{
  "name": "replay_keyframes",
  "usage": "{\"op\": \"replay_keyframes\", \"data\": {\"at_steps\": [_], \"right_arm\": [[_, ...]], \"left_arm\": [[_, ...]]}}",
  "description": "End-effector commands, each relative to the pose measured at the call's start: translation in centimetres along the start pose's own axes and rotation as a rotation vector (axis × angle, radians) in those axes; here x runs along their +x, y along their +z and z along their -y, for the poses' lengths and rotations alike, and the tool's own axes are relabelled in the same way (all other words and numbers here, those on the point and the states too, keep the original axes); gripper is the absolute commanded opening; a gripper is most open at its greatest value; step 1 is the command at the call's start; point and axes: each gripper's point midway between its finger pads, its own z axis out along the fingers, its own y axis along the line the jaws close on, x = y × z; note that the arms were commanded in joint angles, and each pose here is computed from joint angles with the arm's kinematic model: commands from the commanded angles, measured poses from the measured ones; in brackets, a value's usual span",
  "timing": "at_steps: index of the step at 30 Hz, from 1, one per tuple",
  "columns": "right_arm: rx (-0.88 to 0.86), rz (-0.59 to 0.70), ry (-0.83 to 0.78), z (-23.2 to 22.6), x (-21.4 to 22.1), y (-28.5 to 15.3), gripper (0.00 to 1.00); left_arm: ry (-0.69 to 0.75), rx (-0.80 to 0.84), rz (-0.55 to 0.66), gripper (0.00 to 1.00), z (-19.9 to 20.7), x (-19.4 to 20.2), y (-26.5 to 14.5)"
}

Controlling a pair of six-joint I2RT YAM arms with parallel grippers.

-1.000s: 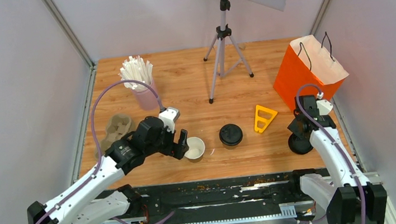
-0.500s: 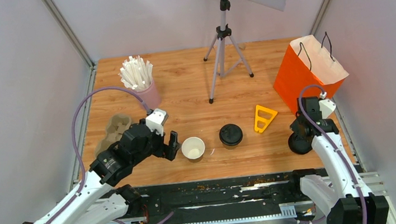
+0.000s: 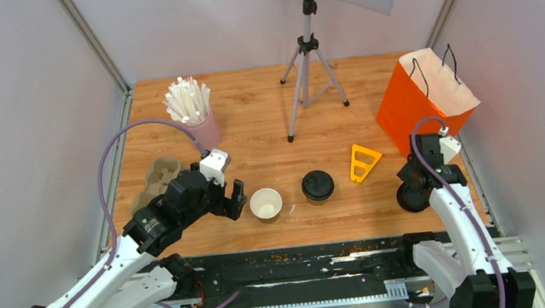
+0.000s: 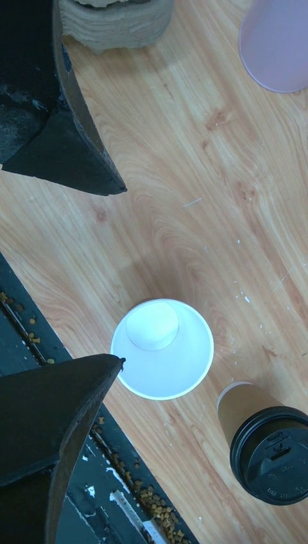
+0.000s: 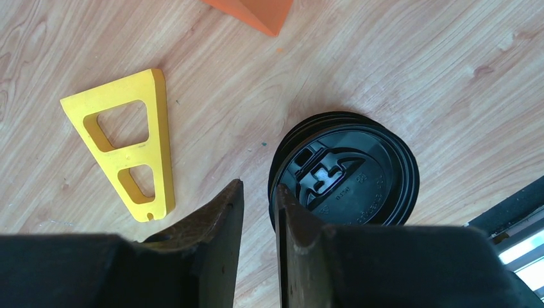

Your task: Pack the takeout coffee

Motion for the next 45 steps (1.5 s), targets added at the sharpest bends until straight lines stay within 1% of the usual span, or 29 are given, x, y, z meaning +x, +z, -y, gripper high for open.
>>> {"op": "replay_keyframes", "data": {"at_steps": [1,8,12,14,19,22,24,27,30,37,45], "right_arm": [[-0.011,0.016,0.029,-0.19,-0.14,0.26,0.24],[0.012,0.007,0.04,0.21,0.11,0.51,0.23],[0.008,0.007,0.044,0.04,0.02,0.52,0.13],[0.0,0.012,0.047,-0.05,-0.05,0.48,0.11],[0.002,0.021,0.054,0.03,-0.18,0.4,0.11],[0.012,0.011,0.056,0.16,0.02,0.51,0.18],[0.013,0.004,0.057,0.16,0.15,0.55,0.19],[0.009,0.009,0.059,0.17,0.14,0.53,0.18],[0.01,0.01,0.057,0.22,0.19,0.6,0.15],[0.005,0.016,0.06,0.1,-0.02,0.53,0.11],[0.019,-0.008,0.065,0.25,0.51,0.82,0.16]], "left_arm": [[0.019,-0.011,0.024,1.0,-0.23,-0.59,-0.22],[0.026,-0.018,0.025,1.0,-0.38,-0.64,-0.23],[0.032,-0.02,0.022,1.0,-0.42,-0.65,-0.13],[0.035,-0.024,0.02,1.0,-0.48,-0.66,-0.11],[0.036,-0.025,0.019,1.0,-0.51,-0.66,-0.18],[0.036,-0.025,0.022,1.0,-0.52,-0.69,-0.18],[0.038,-0.024,0.019,1.0,-0.49,-0.63,-0.17],[0.038,-0.023,0.018,1.0,-0.49,-0.62,-0.22],[0.038,-0.024,0.019,1.0,-0.51,-0.6,-0.22],[0.04,-0.02,0.016,1.0,-0.43,-0.56,-0.2],[0.04,-0.02,0.017,1.0,-0.45,-0.55,-0.21]]}}
